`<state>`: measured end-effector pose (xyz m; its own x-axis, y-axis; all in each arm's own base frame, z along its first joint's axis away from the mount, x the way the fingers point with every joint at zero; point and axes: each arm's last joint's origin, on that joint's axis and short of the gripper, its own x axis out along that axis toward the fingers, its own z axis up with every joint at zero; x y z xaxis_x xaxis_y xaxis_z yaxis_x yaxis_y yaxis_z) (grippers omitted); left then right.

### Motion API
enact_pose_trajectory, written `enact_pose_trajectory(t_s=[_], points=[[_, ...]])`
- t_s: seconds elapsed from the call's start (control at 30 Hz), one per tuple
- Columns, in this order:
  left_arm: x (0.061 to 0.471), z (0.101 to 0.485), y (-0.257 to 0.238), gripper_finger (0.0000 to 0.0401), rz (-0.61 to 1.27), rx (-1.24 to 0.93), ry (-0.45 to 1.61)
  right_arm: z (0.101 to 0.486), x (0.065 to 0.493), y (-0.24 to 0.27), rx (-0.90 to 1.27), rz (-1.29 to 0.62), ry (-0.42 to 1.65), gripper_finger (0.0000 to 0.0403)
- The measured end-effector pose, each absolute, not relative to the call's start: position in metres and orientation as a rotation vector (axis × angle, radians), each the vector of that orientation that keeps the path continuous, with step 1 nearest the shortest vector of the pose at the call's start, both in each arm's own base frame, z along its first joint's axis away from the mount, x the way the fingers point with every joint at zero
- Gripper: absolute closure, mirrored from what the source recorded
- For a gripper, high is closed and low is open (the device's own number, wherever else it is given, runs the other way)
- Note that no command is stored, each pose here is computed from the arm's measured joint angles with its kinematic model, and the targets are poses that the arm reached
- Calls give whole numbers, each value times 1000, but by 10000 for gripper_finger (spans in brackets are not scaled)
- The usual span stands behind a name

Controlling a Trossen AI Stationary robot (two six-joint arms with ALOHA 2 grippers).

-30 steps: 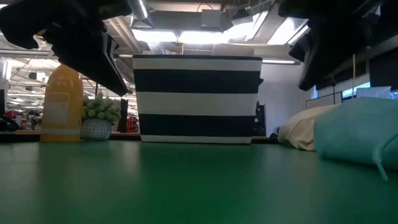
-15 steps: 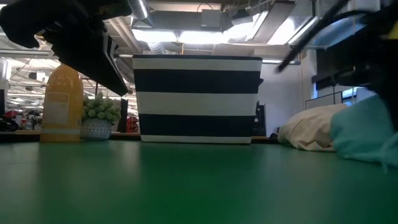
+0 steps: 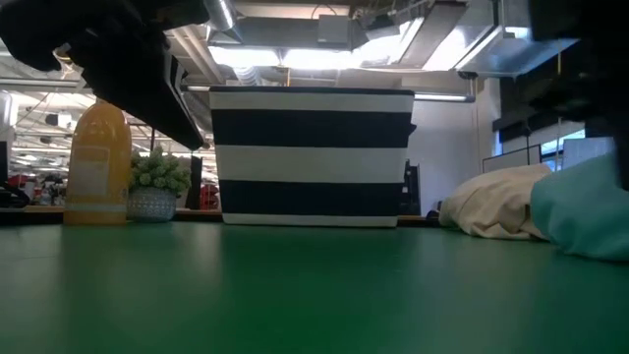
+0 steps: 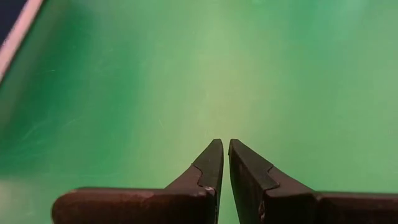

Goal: Fold laundry
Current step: Fold the black shorts

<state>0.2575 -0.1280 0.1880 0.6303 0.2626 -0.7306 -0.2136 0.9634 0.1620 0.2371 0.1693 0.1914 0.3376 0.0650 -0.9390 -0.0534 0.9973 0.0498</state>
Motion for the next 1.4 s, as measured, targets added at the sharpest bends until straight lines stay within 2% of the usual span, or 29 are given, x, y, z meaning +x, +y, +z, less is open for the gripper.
enact_pose_trajectory(t_s=[0.17, 0.3, 0.43, 0.73, 0.93, 1.07, 1.2, 1.4], points=[[265, 203, -133, 377, 232, 70, 807, 207, 248, 153, -11, 61, 1097, 385], [277, 228, -135, 377, 187, 185, 773, 223, 255, 137, -116, 77, 998, 372], [291, 251, -121, 377, 176, 325, 771, 248, 257, 105, -214, -42, 875, 365], [307, 292, -43, 377, 309, 477, 926, 310, 260, 14, -276, -280, 541, 362], [302, 349, 15, 376, 529, 455, 800, 330, 260, -50, -283, -355, 390, 362], [293, 367, 56, 365, 542, 418, 785, 327, 258, -87, -254, -360, 383, 356], [283, 375, 99, 337, 543, 330, 773, 324, 256, -117, -218, -389, 408, 321], [268, 373, 141, 288, 521, 215, 756, 339, 265, -148, -201, -449, 436, 241]])
